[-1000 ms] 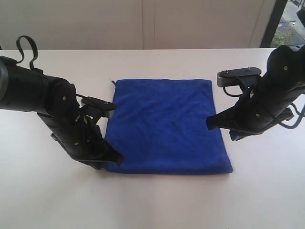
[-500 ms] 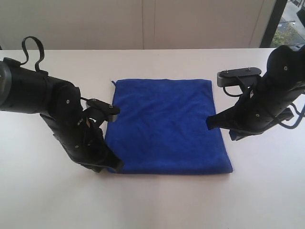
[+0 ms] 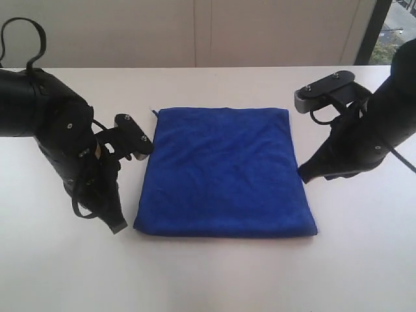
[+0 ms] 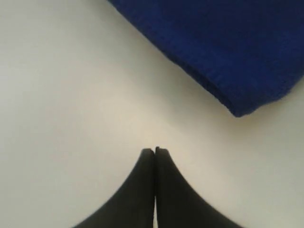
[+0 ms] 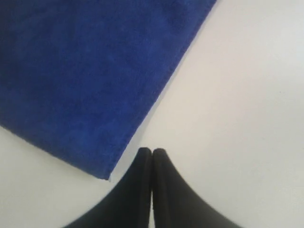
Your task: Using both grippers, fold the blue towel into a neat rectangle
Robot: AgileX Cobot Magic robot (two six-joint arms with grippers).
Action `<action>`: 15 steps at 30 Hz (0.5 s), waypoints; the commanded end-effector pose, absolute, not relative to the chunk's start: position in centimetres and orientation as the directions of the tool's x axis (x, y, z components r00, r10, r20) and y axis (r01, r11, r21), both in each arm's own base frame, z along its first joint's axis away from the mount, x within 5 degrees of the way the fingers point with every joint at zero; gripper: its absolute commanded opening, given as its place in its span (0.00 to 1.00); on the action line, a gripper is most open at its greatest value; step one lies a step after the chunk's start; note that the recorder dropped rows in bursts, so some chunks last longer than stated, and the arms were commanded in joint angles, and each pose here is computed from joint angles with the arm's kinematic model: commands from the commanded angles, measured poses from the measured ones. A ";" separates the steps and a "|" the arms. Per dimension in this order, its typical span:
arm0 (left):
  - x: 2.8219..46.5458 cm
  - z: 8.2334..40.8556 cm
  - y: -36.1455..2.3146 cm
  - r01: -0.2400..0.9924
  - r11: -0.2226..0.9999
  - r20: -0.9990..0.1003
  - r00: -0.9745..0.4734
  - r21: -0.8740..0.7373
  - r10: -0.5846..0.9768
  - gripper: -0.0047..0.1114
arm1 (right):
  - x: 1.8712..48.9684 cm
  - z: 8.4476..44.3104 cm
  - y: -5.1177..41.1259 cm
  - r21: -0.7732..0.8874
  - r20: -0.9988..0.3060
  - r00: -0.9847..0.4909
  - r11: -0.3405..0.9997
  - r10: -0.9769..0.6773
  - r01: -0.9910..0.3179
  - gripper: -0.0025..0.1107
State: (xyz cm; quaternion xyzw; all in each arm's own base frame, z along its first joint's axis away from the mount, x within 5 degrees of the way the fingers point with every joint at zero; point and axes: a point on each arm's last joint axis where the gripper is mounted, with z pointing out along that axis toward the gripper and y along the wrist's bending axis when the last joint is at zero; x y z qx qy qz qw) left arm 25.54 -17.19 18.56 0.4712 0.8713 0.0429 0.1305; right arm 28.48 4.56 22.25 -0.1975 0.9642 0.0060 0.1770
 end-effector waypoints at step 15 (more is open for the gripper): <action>25.5 20.3 -17.5 0.975 0.200 -0.533 -0.222 -0.099 0.817 0.04 | 26.6 20.0 6.0 -0.092 -0.364 -0.485 0.549 -0.795 -0.831 0.24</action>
